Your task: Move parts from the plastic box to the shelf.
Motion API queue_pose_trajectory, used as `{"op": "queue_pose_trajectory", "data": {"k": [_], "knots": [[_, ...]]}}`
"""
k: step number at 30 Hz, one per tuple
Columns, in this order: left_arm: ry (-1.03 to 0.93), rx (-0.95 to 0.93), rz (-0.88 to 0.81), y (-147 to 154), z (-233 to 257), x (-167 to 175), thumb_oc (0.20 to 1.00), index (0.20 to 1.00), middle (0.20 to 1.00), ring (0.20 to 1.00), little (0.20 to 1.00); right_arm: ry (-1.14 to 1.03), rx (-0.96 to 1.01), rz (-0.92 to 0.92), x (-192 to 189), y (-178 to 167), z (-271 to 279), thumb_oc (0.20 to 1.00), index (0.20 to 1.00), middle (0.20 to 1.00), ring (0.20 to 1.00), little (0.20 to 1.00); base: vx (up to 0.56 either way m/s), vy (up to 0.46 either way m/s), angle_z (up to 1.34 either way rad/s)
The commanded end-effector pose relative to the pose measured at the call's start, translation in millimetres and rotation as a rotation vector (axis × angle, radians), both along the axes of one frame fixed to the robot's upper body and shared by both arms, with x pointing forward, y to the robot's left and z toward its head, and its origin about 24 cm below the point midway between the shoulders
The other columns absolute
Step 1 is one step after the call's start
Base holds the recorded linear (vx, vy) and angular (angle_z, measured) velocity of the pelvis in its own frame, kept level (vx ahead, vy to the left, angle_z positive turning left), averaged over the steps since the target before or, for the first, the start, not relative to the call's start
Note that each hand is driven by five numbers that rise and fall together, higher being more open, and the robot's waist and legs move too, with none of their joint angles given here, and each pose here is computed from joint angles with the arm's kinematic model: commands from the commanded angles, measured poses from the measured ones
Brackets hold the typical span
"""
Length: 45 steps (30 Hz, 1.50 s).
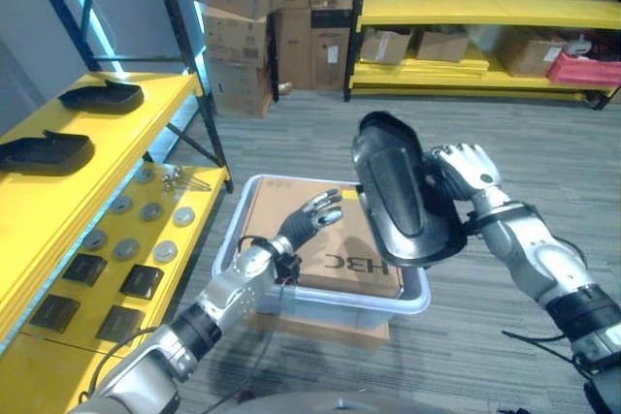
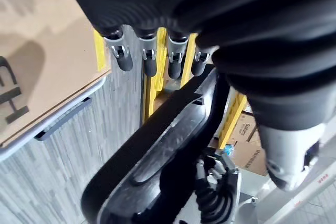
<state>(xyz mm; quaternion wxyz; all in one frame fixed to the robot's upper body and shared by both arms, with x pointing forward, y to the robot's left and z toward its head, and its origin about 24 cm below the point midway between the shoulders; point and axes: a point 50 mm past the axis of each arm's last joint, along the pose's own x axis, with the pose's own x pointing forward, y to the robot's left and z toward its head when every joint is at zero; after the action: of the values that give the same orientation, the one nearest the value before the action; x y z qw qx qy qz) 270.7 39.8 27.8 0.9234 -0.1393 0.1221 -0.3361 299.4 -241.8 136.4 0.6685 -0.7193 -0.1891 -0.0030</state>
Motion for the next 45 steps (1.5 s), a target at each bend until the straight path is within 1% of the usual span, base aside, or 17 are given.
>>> {"op": "queue_pose_trajectory", "data": {"k": [1, 7, 18, 19, 22, 24, 25, 28, 29, 33, 39, 41, 45], "knots": [[-0.014, 0.023, 0.018, 4, 2, 14, 1.000, 1.000, 1.000, 1.000, 1.000, -0.220, 0.062, 0.067, 8, 18, 41, 0.200, 0.200, 0.200, 0.200, 0.200, 0.00, 0.000, 0.00], [-0.009, 0.017, 0.008, -4, 3, 15, 1.000, 1.000, 1.000, 1.000, 1.000, -0.240, 0.057, 0.113, 8, 30, 46, 0.200, 0.200, 0.200, 0.200, 0.200, 0.00, 0.000, 0.00], [0.016, -0.046, 0.000, -19, 11, 18, 1.000, 1.000, 1.000, 1.000, 1.000, -0.255, 0.111, 0.235, 6, 60, 51, 0.200, 0.200, 0.200, 0.200, 0.200, 0.00, 0.000, 0.00], [0.014, -0.058, -0.015, -24, 14, 18, 1.000, 1.000, 1.000, 1.000, 1.000, -0.238, 0.126, 0.278, 5, 71, 49, 0.200, 0.200, 0.200, 0.200, 0.200, 0.00, 0.000, 0.00], [0.014, -0.068, -0.017, -25, 15, 18, 1.000, 1.000, 1.000, 1.000, 1.000, -0.232, 0.133, 0.302, 5, 77, 48, 0.200, 0.200, 0.200, 0.200, 0.200, 0.00, -0.001, -0.01], [0.022, -0.093, -0.025, -31, 18, 18, 1.000, 1.000, 1.000, 1.000, 1.000, -0.218, 0.163, 0.367, 4, 94, 47, 0.200, 0.200, 0.200, 0.200, 0.200, 0.00, -0.005, -0.03], [0.029, -0.104, -0.017, -36, 19, 18, 1.000, 1.000, 1.000, 1.000, 1.000, -0.223, 0.209, 0.418, 1, 108, 49, 0.200, 0.200, 0.200, 0.200, 0.200, 0.00, 0.000, 0.00], [0.044, -0.123, 0.019, -38, 19, 19, 1.000, 1.000, 1.000, 1.000, 1.000, -0.237, 0.267, 0.461, -3, 119, 52, 0.200, 0.200, 0.200, 0.200, 0.200, 0.00, 0.000, 0.00], [0.044, -0.123, 0.019, -38, 19, 19, 0.200, 0.200, 0.200, 0.200, 0.200, -0.237, 0.267, 0.461, -3, 119, 52, 0.200, 0.200, 0.200, 0.200, 0.200, 0.00, 0.000, 0.00], [0.052, -0.145, 0.066, -38, 18, 18, 0.200, 0.200, 0.200, 0.200, 0.200, -0.255, 0.360, 0.503, -10, 128, 53, 0.200, 0.200, 0.200, 0.200, 0.200, 0.00, 0.000, 0.00], [0.053, -0.146, 0.088, -36, 17, 19, 0.200, 0.200, 0.200, 0.200, 0.200, -0.257, 0.391, 0.504, -11, 128, 53, 0.200, 0.200, 0.200, 0.200, 0.200, 0.00, 0.000, 0.00], [0.027, -0.128, 0.177, -25, 16, 22, 0.200, 0.200, 0.200, 0.200, 0.200, -0.251, 0.493, 0.467, -18, 121, 43, 0.200, 0.200, 0.200, 0.200, 0.200, -0.04, -0.062, 0.03], [-0.030, -0.064, 0.264, -8, 13, 23, 0.200, 0.200, 0.200, 0.200, 0.200, -0.233, 0.593, 0.419, -27, 109, 29, 0.200, 0.200, 0.200, 0.200, 0.200, -0.03, -0.044, 0.05]]}}
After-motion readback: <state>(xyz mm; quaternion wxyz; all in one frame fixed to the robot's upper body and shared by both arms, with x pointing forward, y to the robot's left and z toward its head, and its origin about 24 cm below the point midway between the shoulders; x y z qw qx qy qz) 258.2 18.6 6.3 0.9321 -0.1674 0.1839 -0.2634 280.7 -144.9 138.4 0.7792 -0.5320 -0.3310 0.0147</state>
